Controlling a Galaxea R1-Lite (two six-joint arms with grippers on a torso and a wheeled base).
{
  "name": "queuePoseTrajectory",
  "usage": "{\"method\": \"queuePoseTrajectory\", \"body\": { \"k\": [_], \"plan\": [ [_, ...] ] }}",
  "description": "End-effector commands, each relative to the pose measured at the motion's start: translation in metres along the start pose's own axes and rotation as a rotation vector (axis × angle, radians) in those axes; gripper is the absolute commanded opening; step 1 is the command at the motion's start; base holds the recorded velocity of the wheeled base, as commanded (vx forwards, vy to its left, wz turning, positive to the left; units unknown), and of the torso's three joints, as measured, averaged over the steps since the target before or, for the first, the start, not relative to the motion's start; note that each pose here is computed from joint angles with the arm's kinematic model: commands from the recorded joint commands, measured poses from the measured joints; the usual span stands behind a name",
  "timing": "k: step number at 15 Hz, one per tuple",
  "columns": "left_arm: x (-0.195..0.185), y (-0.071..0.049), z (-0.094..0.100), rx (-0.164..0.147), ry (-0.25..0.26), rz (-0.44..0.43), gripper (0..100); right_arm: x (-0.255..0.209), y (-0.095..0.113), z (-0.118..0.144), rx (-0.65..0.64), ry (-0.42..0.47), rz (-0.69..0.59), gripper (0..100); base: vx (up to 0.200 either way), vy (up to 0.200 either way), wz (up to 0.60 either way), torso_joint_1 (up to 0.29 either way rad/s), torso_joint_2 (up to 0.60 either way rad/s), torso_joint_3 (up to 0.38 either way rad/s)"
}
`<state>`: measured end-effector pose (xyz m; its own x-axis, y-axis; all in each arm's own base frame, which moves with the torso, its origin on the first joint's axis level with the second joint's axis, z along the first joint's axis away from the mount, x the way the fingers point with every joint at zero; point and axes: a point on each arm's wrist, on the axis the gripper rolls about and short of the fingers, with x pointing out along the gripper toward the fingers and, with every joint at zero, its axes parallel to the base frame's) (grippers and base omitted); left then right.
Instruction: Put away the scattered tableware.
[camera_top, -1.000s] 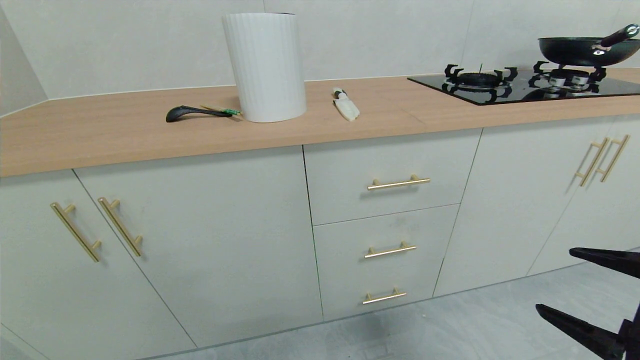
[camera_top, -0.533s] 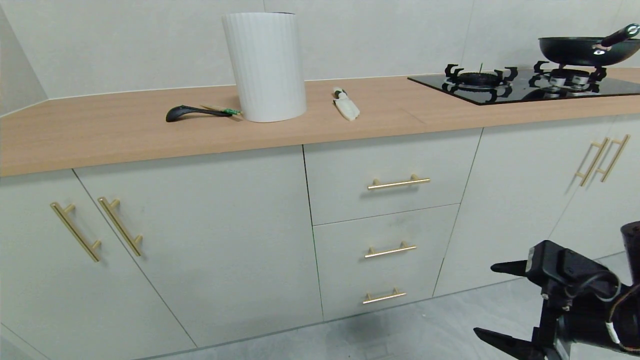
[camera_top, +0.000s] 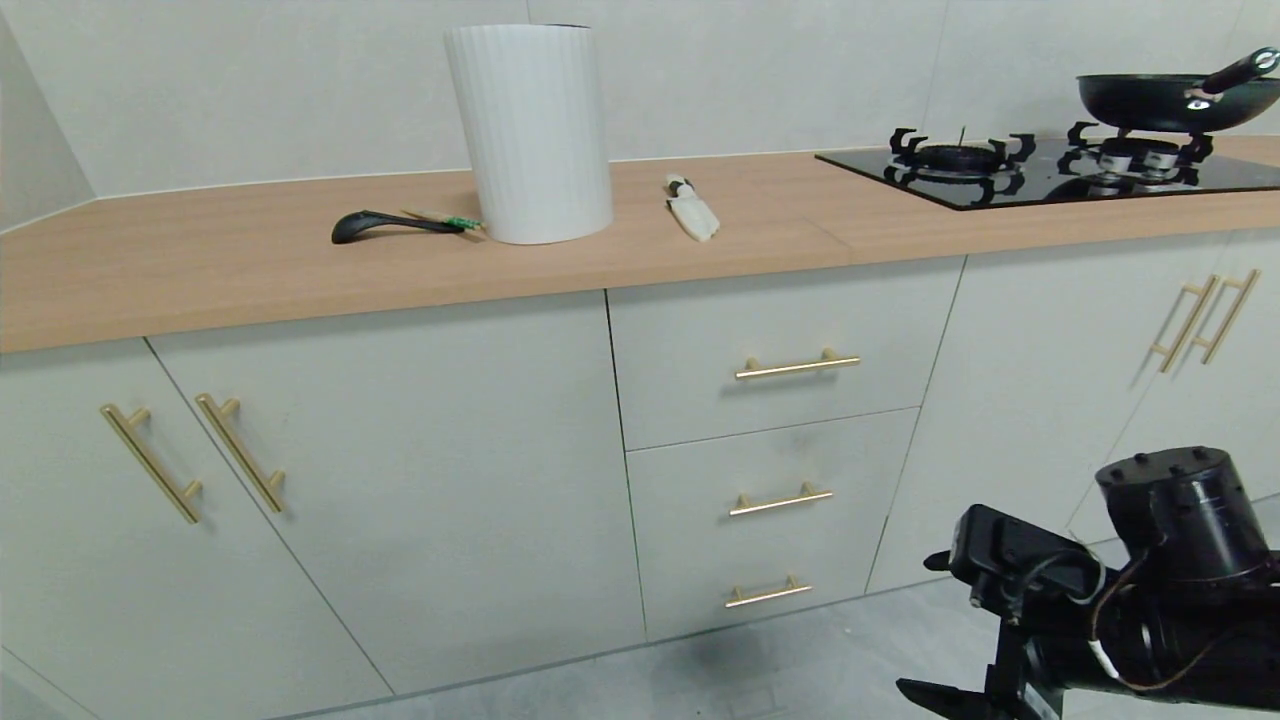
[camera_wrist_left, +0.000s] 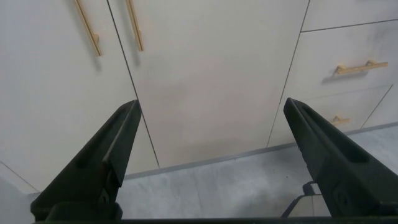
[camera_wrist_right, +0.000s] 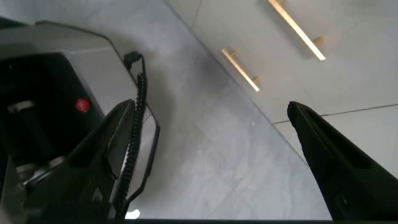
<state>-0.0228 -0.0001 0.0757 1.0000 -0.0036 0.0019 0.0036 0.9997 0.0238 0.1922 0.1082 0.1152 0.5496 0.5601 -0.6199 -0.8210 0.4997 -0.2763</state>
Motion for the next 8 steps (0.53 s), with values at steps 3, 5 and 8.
{"method": "queuePoseTrajectory", "body": {
  "k": [3,5,8],
  "plan": [
    [0.0,0.0,0.0,0.016,-0.005,-0.013,100,0.034,-0.006,-0.009,0.031,0.083,0.066,100,0.0,0.0,0.0,0.0,0.0,0.0],
    [0.0,0.0,0.0,0.018,-0.003,-0.013,100,0.049,-0.02,-0.02,0.041,0.121,0.071,100,0.0,0.0,0.0,0.0,0.0,0.0],
    [0.0,-0.001,0.002,0.037,-0.026,-0.038,100,0.089,-0.079,-0.021,-0.097,0.086,0.054,100,0.0,0.0,0.0,0.0,0.0,0.0]
  ]
}}
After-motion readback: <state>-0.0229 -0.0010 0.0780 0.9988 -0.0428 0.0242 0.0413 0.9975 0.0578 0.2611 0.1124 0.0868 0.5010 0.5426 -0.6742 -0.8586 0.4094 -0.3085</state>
